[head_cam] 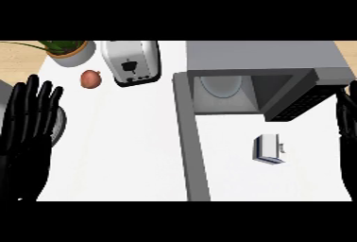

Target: Pick up the milk, place it into the microwave and close the microwave

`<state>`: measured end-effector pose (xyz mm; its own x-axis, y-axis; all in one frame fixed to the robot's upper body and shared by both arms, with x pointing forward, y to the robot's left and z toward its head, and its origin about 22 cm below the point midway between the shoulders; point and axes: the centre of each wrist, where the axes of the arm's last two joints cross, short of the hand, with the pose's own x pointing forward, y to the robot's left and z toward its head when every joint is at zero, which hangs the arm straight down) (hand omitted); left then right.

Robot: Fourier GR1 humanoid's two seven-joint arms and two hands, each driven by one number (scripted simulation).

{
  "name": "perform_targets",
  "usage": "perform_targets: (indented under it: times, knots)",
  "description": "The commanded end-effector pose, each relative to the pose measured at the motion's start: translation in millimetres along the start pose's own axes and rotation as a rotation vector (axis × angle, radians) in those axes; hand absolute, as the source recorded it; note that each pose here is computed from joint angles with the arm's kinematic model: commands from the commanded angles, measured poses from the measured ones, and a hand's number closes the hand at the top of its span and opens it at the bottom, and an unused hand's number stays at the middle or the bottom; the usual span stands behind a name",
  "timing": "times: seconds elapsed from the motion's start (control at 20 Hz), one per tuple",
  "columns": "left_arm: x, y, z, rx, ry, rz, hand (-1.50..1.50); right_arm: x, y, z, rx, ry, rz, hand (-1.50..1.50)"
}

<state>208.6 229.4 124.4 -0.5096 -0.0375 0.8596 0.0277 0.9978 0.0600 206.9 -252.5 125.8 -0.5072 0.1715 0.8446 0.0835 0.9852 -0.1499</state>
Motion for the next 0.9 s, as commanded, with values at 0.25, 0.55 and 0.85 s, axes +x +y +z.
perform_targets:
  times: [0.25,0.55,0.85]
  knots:
    - [20,6,12,0.082,0.027,-0.136,-1.50,18,26,14,0.059,0.014,-0.115,-1.50]
    - [27,10,25,0.140,0.135,0.065,-1.50,18,76,26,0.242,0.113,-0.400,-1.50]
    - [33,16,52,0.150,0.131,0.074,-1.50,27,72,45,0.184,0.079,-0.334,-1.50]
